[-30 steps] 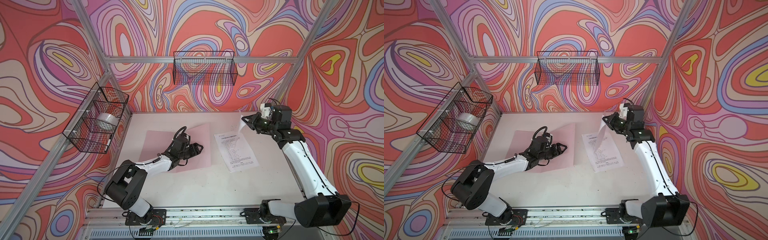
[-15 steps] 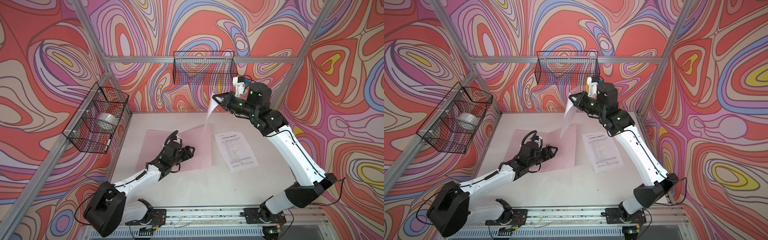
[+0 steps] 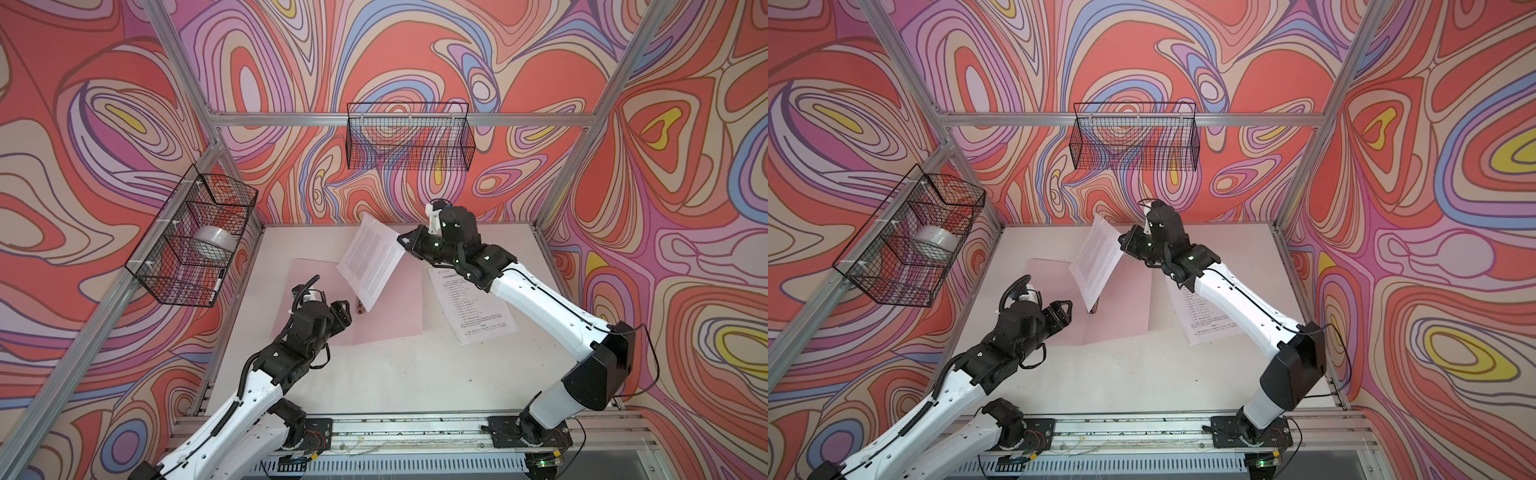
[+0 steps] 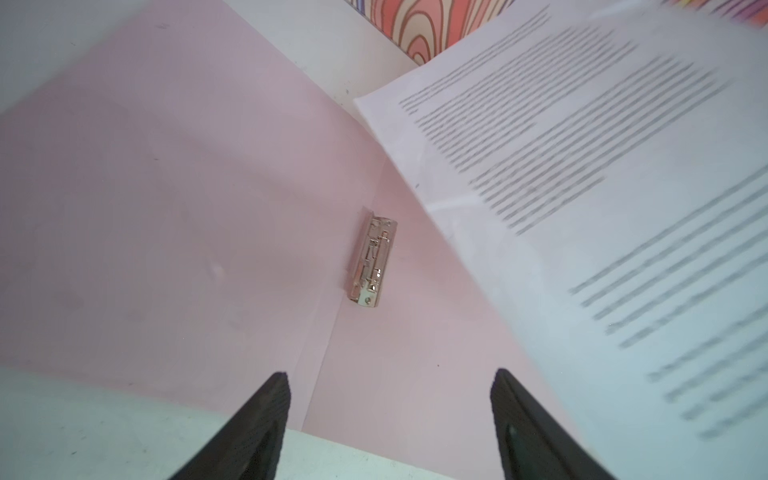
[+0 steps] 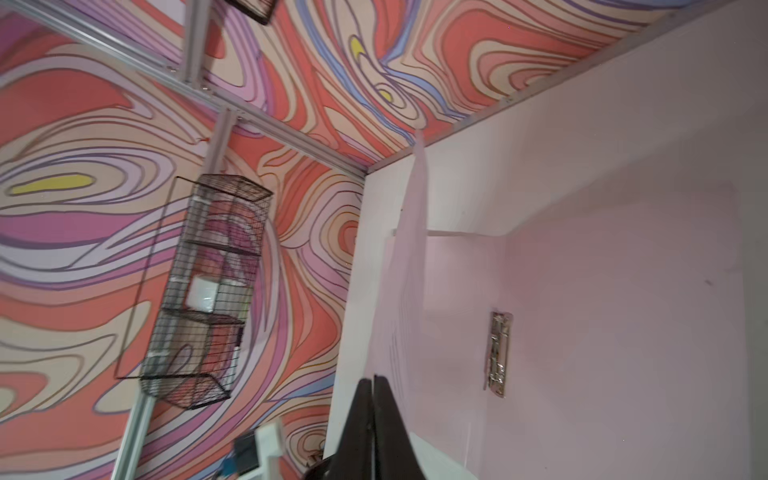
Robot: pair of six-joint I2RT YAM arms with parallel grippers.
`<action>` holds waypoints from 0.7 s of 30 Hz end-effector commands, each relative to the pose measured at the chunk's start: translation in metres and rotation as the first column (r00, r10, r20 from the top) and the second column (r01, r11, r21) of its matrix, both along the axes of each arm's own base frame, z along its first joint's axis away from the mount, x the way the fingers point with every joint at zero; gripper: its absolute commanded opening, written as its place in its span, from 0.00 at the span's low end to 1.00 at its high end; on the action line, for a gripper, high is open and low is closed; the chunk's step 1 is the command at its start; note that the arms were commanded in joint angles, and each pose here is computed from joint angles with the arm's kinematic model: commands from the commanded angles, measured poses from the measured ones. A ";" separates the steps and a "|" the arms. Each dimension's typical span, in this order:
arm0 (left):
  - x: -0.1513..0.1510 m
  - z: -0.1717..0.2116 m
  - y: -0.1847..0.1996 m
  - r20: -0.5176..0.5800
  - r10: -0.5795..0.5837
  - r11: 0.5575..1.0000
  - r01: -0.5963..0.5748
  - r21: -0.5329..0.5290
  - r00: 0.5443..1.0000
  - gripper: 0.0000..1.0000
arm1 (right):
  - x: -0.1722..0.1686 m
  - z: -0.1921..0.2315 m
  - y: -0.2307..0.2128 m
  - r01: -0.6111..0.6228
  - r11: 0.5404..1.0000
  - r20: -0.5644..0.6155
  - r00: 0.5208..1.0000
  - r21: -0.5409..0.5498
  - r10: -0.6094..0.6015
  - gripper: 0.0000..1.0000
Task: Put the files into the folder
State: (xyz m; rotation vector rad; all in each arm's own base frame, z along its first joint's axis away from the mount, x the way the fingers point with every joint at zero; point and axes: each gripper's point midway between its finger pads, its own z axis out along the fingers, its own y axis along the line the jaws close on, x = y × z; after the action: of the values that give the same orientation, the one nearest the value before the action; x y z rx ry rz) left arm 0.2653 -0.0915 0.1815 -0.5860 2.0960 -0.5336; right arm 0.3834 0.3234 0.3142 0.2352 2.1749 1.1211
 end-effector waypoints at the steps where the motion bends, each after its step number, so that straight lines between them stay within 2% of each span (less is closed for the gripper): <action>1: -0.016 -0.011 0.034 -0.056 0.102 0.992 -0.097 0.081 0.993 0.77 | 0.004 -0.029 -0.002 0.150 0.988 0.029 0.988 -0.025 -0.149 0.00; 5: -0.017 -0.013 0.038 -0.059 0.117 0.990 -0.111 0.089 0.991 0.77 | -0.011 -0.089 -0.017 0.317 0.944 0.012 0.948 -0.093 -0.318 0.00; 7: -0.017 -0.016 0.039 -0.063 0.119 0.989 -0.113 0.100 0.991 0.77 | -0.015 -0.108 -0.023 0.358 0.926 0.009 0.933 -0.120 -0.360 0.00; 10: -0.015 -0.018 0.040 -0.060 0.119 0.987 -0.111 0.119 0.991 0.78 | -0.019 -0.131 -0.024 0.343 0.925 -0.019 0.936 -0.163 -0.350 0.00; 16: -0.004 -0.020 0.030 -0.064 0.086 0.991 -0.078 0.110 0.994 0.78 | -0.029 -0.151 -0.015 0.236 0.942 -0.046 0.966 -0.238 -0.254 0.00; 21: 0.003 -0.027 0.021 -0.082 0.064 0.994 -0.056 0.097 0.995 0.78 | -0.039 -0.129 -0.023 0.176 0.931 -0.001 0.982 -0.321 -0.186 0.38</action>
State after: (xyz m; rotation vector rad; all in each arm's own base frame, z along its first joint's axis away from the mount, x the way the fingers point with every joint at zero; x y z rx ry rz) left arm 0.2636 -0.0673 0.1535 -0.6348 2.1773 -0.3593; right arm 0.3506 0.3057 0.1688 0.3966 2.2612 0.7059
